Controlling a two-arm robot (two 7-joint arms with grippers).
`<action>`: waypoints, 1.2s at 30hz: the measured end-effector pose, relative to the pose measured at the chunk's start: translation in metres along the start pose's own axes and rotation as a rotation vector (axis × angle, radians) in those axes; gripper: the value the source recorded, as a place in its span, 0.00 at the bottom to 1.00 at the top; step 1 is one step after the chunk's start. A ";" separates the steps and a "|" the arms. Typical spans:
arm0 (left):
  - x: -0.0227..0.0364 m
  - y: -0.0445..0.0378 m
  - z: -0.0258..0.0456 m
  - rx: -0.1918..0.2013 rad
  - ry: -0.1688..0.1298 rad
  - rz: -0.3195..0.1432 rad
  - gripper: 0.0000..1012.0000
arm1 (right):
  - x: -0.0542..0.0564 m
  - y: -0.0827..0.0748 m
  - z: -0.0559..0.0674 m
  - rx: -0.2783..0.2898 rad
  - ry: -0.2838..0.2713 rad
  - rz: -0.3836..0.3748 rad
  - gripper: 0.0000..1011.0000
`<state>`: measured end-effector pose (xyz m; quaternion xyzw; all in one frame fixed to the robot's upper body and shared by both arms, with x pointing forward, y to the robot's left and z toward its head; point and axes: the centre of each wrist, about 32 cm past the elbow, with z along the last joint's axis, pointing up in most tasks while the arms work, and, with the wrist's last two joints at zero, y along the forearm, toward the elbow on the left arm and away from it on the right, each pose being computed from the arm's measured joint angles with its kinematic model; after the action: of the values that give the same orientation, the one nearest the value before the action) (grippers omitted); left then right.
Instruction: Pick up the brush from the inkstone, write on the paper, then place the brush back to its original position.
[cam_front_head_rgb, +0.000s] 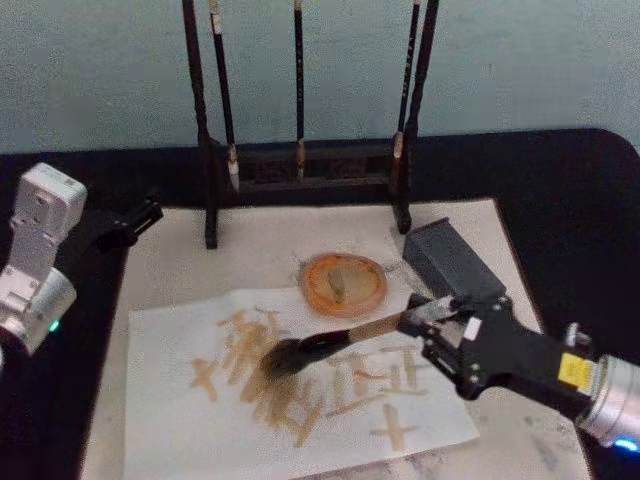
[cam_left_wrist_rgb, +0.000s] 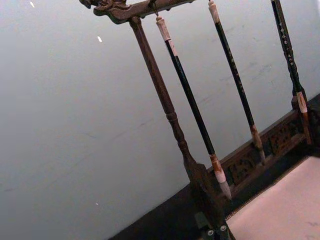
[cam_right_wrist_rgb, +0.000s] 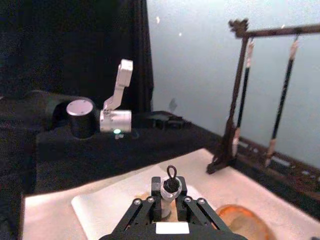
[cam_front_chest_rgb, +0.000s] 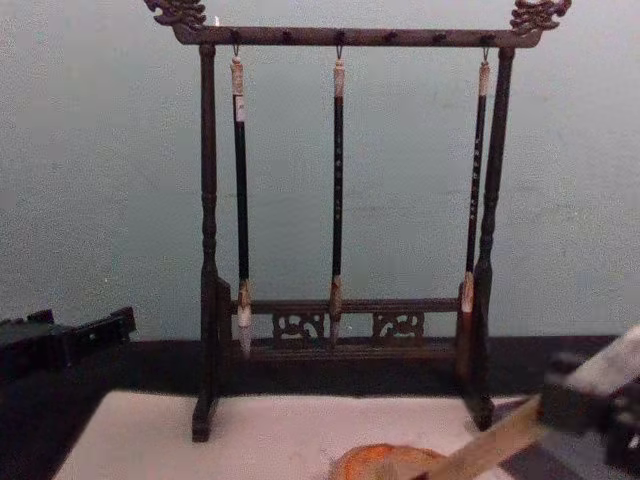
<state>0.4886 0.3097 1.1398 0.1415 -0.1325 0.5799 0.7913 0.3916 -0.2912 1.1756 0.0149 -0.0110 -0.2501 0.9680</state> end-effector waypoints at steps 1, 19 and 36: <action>0.0000 0.0000 0.0000 0.000 0.000 0.000 0.99 | 0.000 0.004 -0.003 -0.007 0.007 0.008 0.16; 0.0000 0.0000 0.0000 0.000 0.000 0.000 0.99 | 0.001 -0.010 -0.028 -0.059 0.057 -0.051 0.16; 0.0000 0.0000 0.0000 0.000 0.000 0.000 0.99 | 0.005 -0.050 -0.022 -0.050 0.026 -0.157 0.16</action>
<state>0.4886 0.3096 1.1398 0.1415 -0.1325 0.5799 0.7913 0.3728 -0.3370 1.1515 -0.0054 0.0092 -0.3253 0.9455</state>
